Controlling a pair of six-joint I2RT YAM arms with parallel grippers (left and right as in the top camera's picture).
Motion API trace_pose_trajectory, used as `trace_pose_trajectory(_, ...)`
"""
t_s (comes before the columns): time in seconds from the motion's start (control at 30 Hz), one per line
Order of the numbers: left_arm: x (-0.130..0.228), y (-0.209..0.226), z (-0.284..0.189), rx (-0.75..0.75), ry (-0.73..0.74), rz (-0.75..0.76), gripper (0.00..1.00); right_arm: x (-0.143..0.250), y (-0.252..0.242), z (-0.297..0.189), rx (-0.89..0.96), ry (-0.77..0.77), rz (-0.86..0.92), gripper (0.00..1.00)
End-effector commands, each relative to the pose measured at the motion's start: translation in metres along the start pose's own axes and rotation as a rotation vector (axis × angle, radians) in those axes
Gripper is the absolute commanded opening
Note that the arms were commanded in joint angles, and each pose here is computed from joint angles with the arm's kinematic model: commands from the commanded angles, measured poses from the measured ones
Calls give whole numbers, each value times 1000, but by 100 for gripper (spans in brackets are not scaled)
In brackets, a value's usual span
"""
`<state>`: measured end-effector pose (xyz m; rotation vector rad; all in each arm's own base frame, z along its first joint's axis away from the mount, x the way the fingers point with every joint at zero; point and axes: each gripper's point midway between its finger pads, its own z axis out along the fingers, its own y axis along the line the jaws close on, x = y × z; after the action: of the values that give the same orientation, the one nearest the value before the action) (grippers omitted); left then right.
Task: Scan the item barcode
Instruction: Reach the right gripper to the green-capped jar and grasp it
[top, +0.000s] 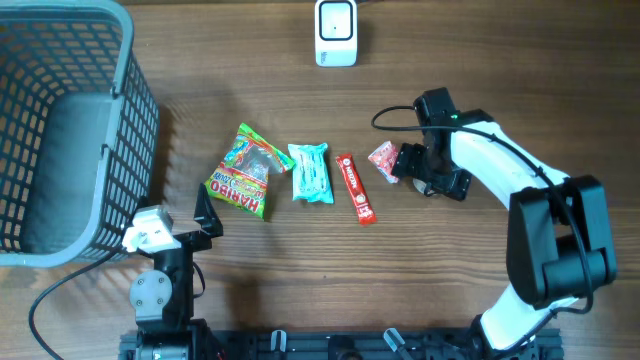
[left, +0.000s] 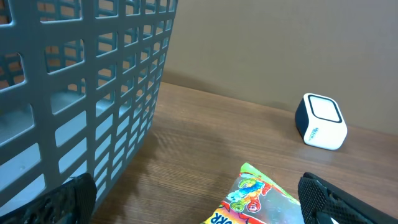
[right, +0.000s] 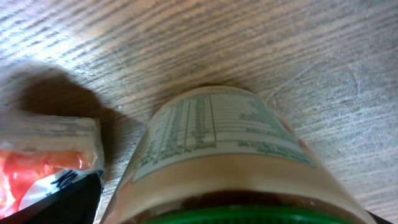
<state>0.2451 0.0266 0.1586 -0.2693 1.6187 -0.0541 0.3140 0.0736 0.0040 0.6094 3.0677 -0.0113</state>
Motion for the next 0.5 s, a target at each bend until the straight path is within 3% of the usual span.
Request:
trace_pose_trajectory(0.0, -1, 2, 0, -13, -8, -2, 100, 5, -10, 10, 79, 54, 23, 100)
trace_pose_trajectory(0.47, -1, 2, 0, -13, -8, -2, 100, -12, -4, -2, 70, 3, 3, 99)
